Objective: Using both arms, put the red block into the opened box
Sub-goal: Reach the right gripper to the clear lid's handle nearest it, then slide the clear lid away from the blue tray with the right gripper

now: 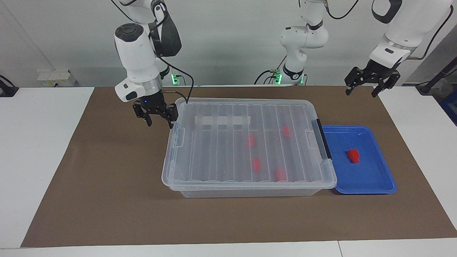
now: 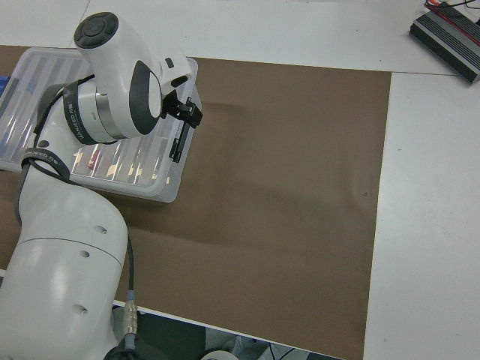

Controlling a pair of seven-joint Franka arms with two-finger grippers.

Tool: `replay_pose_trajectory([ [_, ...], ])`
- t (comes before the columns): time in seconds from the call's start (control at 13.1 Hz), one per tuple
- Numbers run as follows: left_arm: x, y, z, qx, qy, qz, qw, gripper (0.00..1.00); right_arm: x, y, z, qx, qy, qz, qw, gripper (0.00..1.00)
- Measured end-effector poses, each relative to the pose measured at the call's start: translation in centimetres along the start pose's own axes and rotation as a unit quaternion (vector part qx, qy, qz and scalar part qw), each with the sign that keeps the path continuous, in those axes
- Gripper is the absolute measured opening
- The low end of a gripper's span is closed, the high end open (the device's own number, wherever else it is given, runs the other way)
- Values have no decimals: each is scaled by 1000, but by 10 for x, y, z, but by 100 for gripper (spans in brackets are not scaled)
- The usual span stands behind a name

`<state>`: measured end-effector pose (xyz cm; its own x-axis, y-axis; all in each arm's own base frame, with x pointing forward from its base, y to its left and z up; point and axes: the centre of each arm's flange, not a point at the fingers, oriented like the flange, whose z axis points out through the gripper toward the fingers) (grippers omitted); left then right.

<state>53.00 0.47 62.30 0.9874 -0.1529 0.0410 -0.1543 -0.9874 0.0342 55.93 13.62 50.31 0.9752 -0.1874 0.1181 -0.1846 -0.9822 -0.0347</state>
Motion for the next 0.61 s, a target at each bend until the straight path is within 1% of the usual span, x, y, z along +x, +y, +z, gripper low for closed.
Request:
replay_pose_trajectory([
  [0.61, 0, -15, -3, 3, 11, -14, 1000, 100, -20, -13, 32, -3, -12, -20, 1000, 85],
])
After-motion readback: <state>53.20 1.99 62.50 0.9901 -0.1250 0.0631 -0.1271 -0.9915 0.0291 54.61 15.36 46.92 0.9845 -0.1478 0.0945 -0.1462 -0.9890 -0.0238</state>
